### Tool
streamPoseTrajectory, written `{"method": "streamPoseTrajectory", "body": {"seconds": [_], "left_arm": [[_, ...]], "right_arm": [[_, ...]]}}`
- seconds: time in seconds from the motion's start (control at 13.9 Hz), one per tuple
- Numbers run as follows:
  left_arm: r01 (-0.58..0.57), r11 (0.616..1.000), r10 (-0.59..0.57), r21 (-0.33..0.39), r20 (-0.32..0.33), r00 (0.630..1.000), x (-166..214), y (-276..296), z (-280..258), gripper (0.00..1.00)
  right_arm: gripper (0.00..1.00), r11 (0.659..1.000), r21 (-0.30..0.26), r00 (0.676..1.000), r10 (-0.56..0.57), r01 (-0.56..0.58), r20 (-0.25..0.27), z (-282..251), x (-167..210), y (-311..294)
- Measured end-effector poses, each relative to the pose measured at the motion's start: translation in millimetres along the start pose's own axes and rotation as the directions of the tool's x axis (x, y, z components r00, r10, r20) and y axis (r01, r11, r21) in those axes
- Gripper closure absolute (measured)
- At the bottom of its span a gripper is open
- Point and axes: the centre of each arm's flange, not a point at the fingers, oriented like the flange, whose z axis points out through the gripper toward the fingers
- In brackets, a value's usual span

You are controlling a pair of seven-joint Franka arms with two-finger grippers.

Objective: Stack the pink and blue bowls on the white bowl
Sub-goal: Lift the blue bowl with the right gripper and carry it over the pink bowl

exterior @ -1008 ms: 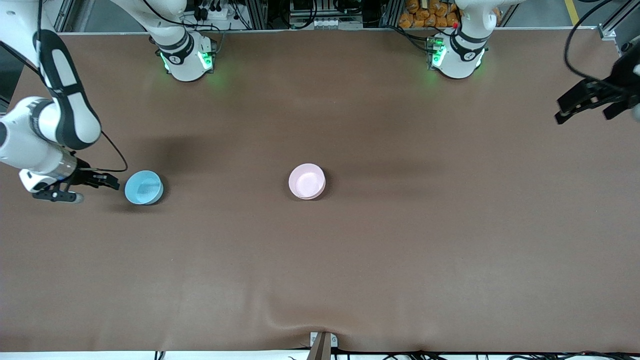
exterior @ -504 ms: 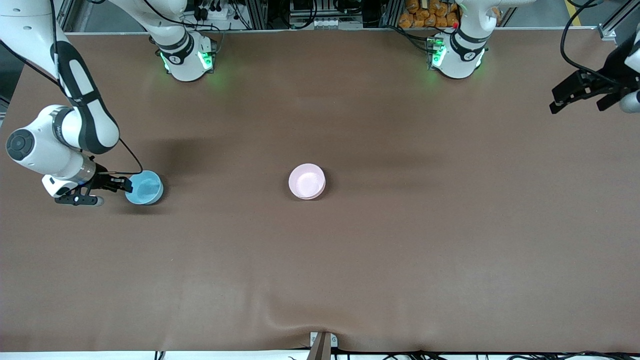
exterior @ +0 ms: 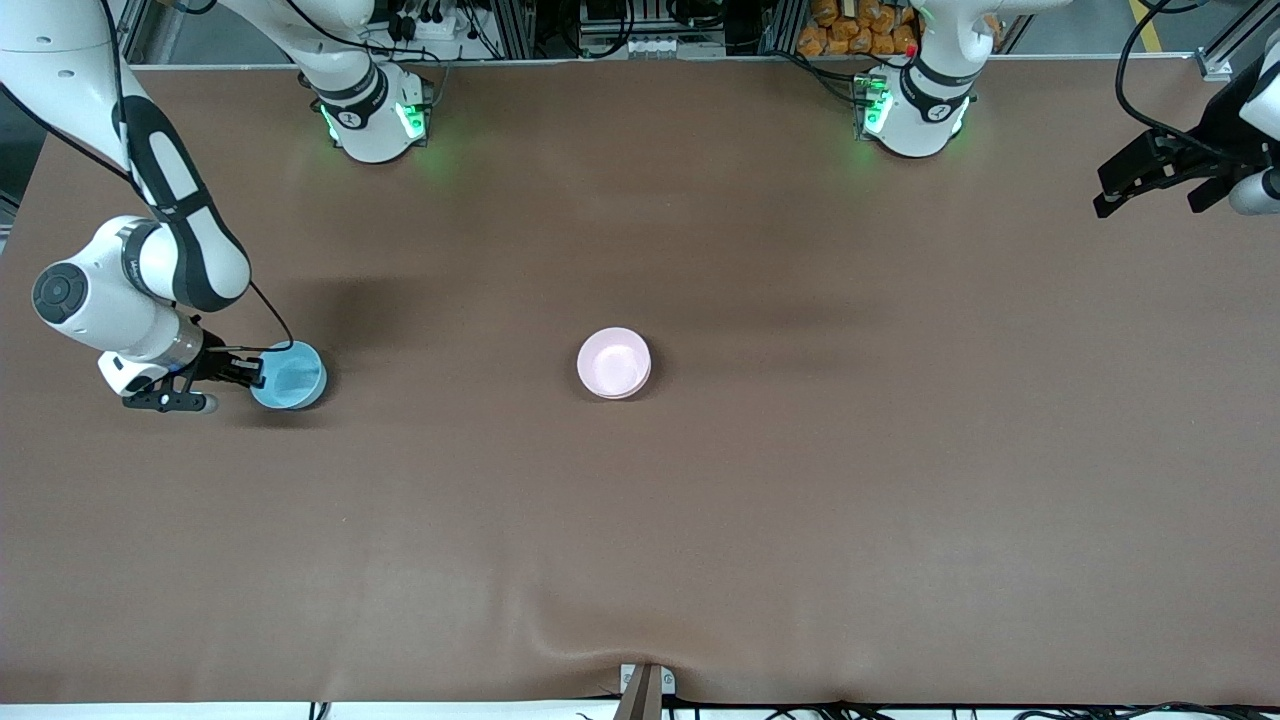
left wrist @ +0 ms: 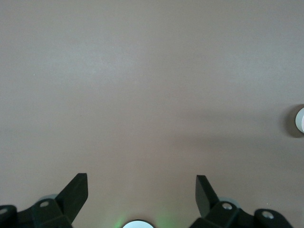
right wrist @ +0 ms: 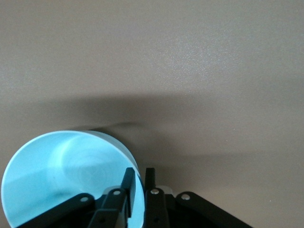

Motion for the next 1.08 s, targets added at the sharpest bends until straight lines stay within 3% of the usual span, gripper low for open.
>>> {"method": "streamPoseTrajectory", "body": {"seconds": [0.07,0.29,0.58,0.86,1.08], "left_arm": [[0.000,1.000,0.000,0.000,0.002,1.000,0,0,1,0.00],[-0.002,1.000,0.002,0.001,0.010,1.000,-1,0,2,0.00],[-0.013,1.000,0.013,0.001,0.017,1.000,-1,-5,2,0.00],[-0.012,1.000,0.012,0.001,0.017,1.000,-1,-6,2,0.00],[-0.012,1.000,0.012,0.001,0.014,1.000,-2,-6,1,0.00]], "right_arm": [[0.98,1.000,0.001,1.000,-0.002,0.002,-0.006,-3,2,-2],[0.97,1.000,0.014,1.000,0.007,-0.008,0.015,-15,9,-27],[0.97,0.989,0.039,0.988,0.138,-0.141,0.074,-62,38,-109],[0.97,0.952,0.099,0.957,0.285,-0.290,0.057,-110,55,-216],[0.97,0.919,0.164,0.934,0.350,-0.358,0.078,-127,52,-274]]}}
